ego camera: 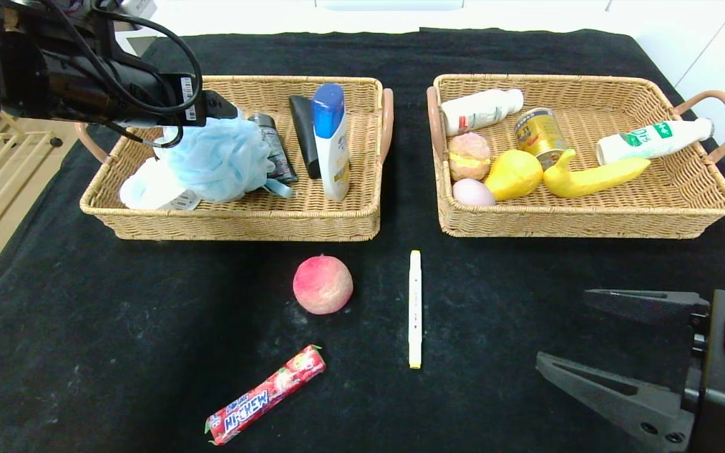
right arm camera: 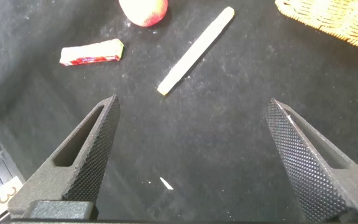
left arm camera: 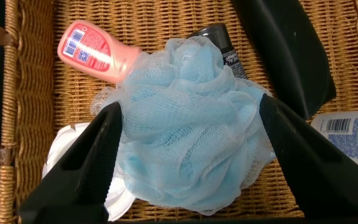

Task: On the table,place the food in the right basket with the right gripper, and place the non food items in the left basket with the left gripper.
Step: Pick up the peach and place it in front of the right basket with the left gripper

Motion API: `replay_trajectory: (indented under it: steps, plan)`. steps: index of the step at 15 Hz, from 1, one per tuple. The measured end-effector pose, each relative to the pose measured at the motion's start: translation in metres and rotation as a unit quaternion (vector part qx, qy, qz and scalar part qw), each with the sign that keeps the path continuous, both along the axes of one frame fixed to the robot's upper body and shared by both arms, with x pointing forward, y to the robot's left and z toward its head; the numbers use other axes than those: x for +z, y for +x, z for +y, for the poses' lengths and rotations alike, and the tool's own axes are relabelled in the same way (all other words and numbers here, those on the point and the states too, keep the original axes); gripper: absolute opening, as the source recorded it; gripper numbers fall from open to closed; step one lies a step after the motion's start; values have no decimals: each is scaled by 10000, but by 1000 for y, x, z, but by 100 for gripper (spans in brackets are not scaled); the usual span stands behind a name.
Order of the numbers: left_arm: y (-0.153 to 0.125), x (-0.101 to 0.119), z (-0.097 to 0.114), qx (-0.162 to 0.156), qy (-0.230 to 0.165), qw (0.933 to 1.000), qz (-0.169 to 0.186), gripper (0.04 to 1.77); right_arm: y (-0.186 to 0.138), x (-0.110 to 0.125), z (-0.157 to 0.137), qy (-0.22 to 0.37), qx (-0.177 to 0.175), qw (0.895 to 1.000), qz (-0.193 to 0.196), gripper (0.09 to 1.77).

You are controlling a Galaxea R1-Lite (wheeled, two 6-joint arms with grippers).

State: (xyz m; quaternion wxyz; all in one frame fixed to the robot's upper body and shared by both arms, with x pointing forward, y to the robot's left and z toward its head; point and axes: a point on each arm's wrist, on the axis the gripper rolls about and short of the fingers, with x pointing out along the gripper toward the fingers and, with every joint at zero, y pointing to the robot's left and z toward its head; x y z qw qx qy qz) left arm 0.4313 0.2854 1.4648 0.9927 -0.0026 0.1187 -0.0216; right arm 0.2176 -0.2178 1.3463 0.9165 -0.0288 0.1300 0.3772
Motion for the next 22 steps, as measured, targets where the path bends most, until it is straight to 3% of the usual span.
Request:
replay_trajectory:
  steps: [5,12,22]
  plan:
    - [-17,8,2,-16,-2,10000,-81,165,-2,0,0,9,54,10000,-7,171]
    - [-70,25,3,-166,27,9995,-256,169,-6,1,1,18,141,9999,-29,171]
    - [-136,-14,-32,-1047,179,9938,313,170,-8,3,0,41,145,9999,-63,171]
